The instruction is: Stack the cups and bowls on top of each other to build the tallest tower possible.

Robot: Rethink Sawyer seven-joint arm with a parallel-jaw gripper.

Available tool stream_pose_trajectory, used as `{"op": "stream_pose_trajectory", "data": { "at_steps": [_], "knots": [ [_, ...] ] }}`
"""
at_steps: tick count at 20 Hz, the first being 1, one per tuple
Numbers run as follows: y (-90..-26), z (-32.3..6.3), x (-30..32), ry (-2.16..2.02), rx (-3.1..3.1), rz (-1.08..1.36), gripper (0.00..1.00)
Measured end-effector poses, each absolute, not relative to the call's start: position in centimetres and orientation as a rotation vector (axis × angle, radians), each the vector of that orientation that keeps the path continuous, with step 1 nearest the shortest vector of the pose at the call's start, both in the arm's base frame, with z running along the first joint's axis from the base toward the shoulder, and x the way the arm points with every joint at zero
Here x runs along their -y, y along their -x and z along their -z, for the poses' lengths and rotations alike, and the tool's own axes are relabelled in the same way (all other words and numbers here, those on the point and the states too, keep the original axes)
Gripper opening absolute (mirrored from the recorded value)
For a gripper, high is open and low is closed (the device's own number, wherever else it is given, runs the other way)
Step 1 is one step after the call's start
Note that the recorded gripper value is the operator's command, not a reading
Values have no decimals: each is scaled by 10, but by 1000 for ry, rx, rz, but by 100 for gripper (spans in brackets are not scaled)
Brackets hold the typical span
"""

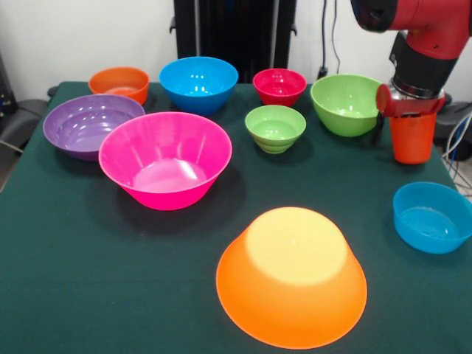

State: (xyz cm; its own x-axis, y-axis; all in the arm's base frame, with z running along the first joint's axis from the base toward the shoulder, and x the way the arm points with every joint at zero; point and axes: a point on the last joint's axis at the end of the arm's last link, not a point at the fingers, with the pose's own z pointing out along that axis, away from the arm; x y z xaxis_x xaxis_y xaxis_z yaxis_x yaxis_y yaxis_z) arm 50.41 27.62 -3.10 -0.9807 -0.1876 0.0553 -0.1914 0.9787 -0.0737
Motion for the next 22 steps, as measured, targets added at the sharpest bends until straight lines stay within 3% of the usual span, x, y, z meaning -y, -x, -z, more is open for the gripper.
{"op": "stream_pose_trajectory", "data": {
  "at_steps": [6, 7, 22],
  "knots": [
    [-504, 31, -276, -290, 3077, -120, 100],
    [-506, 30, -275, -284, 3079, -119, 0],
    [-535, 1, -269, -205, 3141, -81, 0]
  ]
}}
